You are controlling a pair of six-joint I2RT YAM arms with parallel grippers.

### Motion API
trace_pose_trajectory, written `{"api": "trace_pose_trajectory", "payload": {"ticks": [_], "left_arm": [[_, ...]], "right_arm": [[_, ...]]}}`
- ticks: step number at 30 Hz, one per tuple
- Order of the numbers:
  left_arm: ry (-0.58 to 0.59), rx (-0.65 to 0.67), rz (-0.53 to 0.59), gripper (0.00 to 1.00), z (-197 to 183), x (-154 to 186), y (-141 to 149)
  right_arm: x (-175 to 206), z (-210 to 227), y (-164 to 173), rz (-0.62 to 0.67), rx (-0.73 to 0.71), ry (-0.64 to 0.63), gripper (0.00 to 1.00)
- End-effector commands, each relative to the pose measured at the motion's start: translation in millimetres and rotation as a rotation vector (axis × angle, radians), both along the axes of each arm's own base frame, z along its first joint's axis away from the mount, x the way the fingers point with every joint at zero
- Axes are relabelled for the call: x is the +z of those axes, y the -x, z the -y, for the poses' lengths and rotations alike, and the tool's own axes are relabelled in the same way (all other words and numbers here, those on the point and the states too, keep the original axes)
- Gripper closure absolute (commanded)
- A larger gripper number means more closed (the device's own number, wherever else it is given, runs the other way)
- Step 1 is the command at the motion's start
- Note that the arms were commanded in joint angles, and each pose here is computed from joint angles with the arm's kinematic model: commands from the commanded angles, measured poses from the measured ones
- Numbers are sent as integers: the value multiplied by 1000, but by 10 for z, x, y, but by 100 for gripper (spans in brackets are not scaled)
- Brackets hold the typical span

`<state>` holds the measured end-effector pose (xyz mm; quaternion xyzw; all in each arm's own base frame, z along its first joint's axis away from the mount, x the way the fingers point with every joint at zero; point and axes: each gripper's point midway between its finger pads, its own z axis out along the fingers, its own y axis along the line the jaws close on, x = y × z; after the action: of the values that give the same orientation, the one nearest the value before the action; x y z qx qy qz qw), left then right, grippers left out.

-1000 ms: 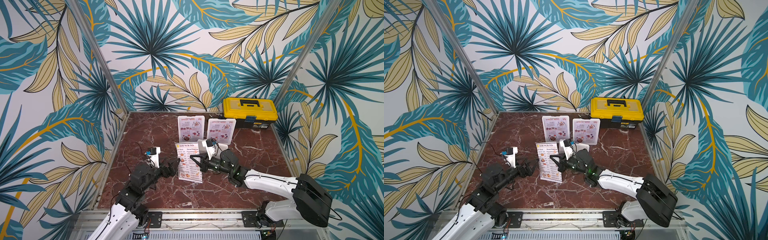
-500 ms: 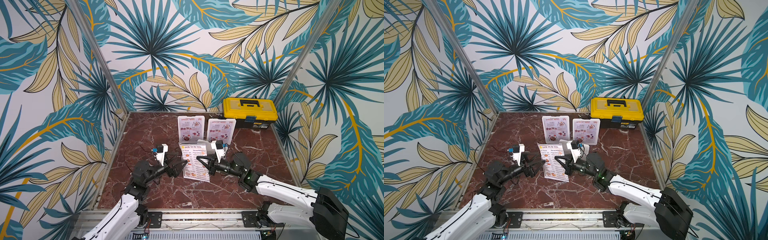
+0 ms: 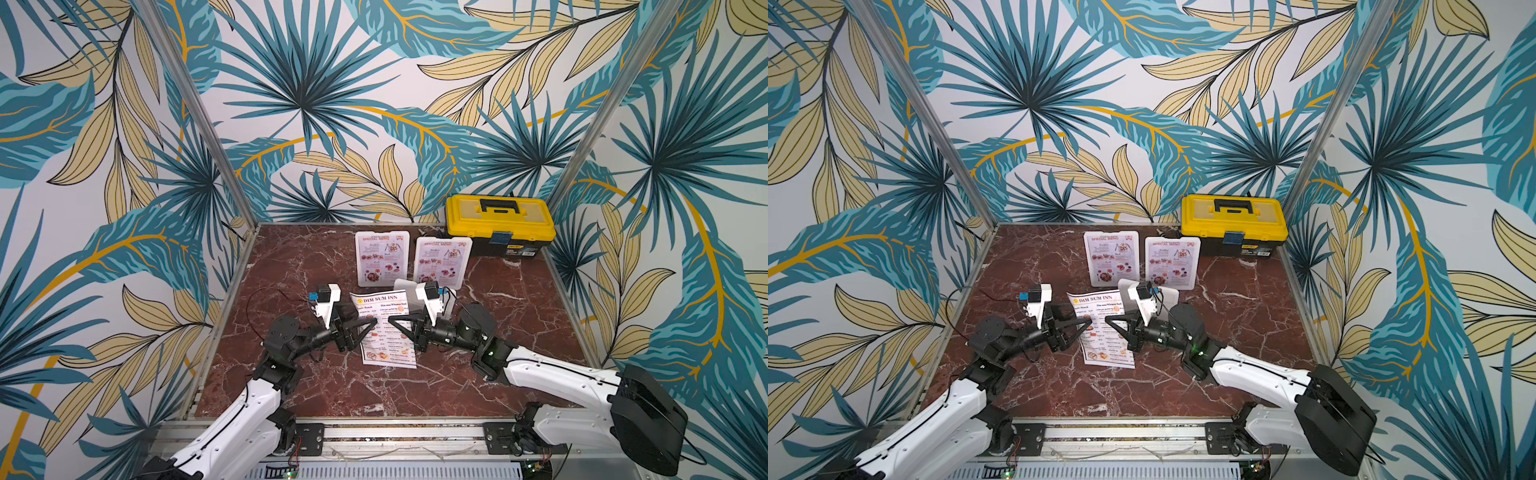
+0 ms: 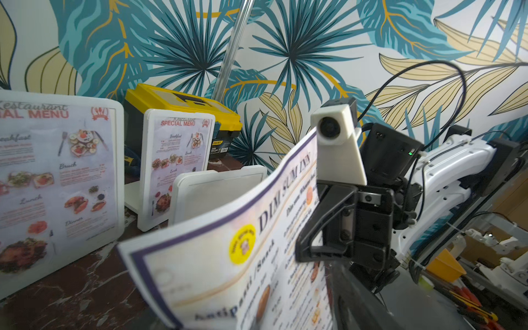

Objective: Insert the menus into the narrow rack
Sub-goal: Insert the menu into the narrow rack.

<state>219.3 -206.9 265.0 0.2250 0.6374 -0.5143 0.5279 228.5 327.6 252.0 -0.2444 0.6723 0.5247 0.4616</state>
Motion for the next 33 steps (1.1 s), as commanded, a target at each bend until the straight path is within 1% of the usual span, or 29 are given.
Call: {"api": "trace_pose_trajectory", "payload": {"ticks": [1, 7, 10, 12, 17, 20, 24, 29, 33], "left_arm": [[17, 15, 68, 35, -29, 146, 15], [15, 24, 65, 47, -32, 135, -8], [14, 15, 60, 50, -18, 141, -14], [13, 17, 58, 55, -16, 142, -29], [7, 25, 55, 59, -11, 128, -67], [0, 25, 56, 69, 1, 128, -98], [-4, 23, 46, 83, 23, 136, -151], [-4, 57, 28, 86, -4, 94, -213], [-7, 90, 17, 94, -31, 49, -264]], "right_arm": [[74, 82, -125, -1, -41, -47, 100], [65, 167, -185, -11, -66, -68, 100], [93, 161, -179, -9, -58, -79, 100], [98, 141, -173, -13, -45, -81, 100], [77, 97, -176, -22, -26, -83, 100], [95, 79, -153, -21, -7, -95, 100], [86, 95, -172, -20, -21, -90, 100], [72, 177, -190, -18, -57, -73, 100], [58, 244, -188, -14, -81, -70, 100]]}}
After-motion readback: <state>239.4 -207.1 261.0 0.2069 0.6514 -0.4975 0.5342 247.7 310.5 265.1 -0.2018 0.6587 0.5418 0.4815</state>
